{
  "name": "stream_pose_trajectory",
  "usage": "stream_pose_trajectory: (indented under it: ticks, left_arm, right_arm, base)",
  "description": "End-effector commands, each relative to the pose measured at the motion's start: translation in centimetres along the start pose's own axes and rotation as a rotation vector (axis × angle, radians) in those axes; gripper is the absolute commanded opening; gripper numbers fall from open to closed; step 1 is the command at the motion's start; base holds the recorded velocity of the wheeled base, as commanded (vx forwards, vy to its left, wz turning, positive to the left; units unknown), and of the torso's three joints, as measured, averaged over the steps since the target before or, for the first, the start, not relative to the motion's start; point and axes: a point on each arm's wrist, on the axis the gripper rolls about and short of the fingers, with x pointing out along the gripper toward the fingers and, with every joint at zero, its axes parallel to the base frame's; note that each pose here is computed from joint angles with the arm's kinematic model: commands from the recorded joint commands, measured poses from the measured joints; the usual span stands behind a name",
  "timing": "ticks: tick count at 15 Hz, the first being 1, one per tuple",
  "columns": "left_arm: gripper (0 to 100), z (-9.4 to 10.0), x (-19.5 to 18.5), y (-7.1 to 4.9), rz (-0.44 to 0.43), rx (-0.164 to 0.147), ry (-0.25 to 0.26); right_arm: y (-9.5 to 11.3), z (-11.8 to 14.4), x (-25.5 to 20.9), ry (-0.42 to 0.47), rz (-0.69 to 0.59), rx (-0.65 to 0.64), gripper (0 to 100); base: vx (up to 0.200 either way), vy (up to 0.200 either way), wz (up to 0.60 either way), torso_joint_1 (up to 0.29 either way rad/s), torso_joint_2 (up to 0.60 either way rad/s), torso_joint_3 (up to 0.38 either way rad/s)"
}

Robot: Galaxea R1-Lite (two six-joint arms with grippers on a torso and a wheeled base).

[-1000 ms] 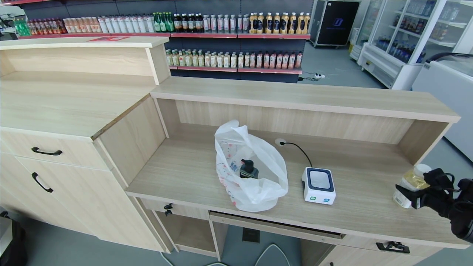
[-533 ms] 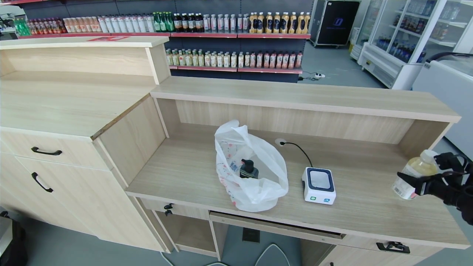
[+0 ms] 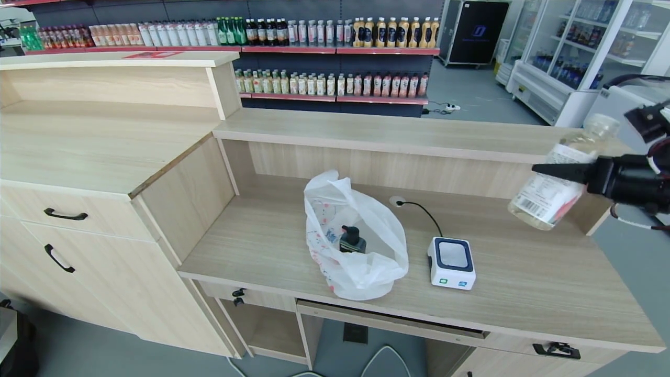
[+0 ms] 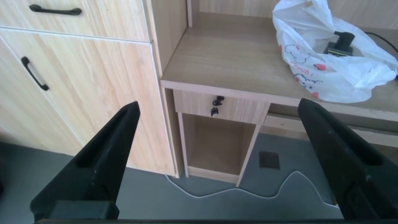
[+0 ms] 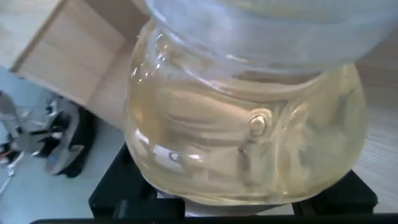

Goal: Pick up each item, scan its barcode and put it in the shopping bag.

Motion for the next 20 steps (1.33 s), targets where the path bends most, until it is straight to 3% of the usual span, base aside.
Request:
stream_pose_trajectory:
  ticks: [1,3,5,9,13,20]
  left_arm:
    - [100,0.0,0.0,0.0,0.000,0.000,-0.002]
    - [100,0.0,0.0,0.0,0.000,0.000,0.000]
    - [100,0.0,0.0,0.0,0.000,0.000,0.000]
    - [100,0.0,0.0,0.0,0.000,0.000,0.000]
    - [100,0.0,0.0,0.0,0.000,0.000,0.000]
    - [100,0.0,0.0,0.0,0.000,0.000,0.000]
  right_arm:
    - [13.4,4.3,-5.1,-0.075,0.330,-0.060,0]
    - [16.9,4.0,-7.5,-0.016,0.443,-0.038,0]
    - [18.8,3.2,-10.0,0.041,0.507,-0.029,0]
    - [20.3,0.9,-12.3,0.100,0.601,-0.034,0]
    - [20.8,-0.7,-13.6,0.149,0.603,-0.051,0]
    - [20.6,0.0,-10.6,0.159,0.526,-0.072,0]
  base:
    - [0.000,0.000,0.00,0.000,0.00,0.000]
    - [0.000,0.000,0.00,0.000,0.00,0.000]
    - [0.000,0.000,0.00,0.000,0.00,0.000]
    - [0.000,0.000,0.00,0.000,0.00,0.000]
    - [0.000,0.000,0.00,0.000,0.00,0.000]
    - [0.000,0.000,0.00,0.000,0.00,0.000]
